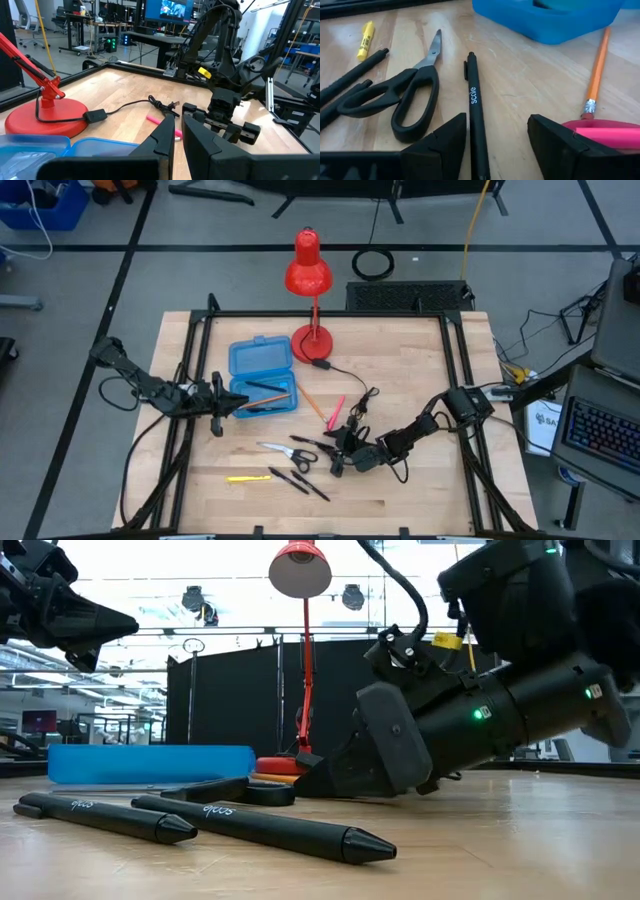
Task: Pick & place school supplies into a supply box
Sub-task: Put the black pen into the blue supply box
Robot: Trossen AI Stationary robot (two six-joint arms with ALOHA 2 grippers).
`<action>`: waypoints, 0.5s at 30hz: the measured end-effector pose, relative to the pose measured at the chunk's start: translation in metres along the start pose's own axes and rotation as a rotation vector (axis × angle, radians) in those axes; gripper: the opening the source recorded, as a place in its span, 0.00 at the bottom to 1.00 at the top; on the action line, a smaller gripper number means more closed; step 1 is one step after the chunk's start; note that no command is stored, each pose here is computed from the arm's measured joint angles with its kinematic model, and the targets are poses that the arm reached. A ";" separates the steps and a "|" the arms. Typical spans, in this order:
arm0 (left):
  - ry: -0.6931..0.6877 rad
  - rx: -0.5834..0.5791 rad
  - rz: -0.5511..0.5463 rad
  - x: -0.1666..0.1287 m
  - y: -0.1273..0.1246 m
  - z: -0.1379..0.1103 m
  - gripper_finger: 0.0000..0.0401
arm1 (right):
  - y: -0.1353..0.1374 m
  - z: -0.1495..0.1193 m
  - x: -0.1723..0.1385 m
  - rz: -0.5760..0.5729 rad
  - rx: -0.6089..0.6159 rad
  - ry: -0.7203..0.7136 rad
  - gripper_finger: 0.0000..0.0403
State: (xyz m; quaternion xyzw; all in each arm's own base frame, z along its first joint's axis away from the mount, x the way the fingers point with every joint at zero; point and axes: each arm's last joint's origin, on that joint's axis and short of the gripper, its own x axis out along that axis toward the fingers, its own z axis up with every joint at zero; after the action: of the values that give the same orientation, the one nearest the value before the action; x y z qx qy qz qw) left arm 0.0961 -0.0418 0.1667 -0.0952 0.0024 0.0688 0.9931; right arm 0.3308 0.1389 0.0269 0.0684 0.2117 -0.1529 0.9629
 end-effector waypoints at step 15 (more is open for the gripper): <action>0.011 -0.002 0.003 0.001 0.000 -0.001 0.09 | 0.001 -0.008 0.006 0.067 0.002 0.056 0.40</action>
State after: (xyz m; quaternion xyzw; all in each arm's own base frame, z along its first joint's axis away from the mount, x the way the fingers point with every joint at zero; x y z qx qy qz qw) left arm 0.0969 -0.0423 0.1654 -0.0966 0.0082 0.0697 0.9928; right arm 0.3332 0.1394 0.0176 0.0809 0.2362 -0.1187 0.9610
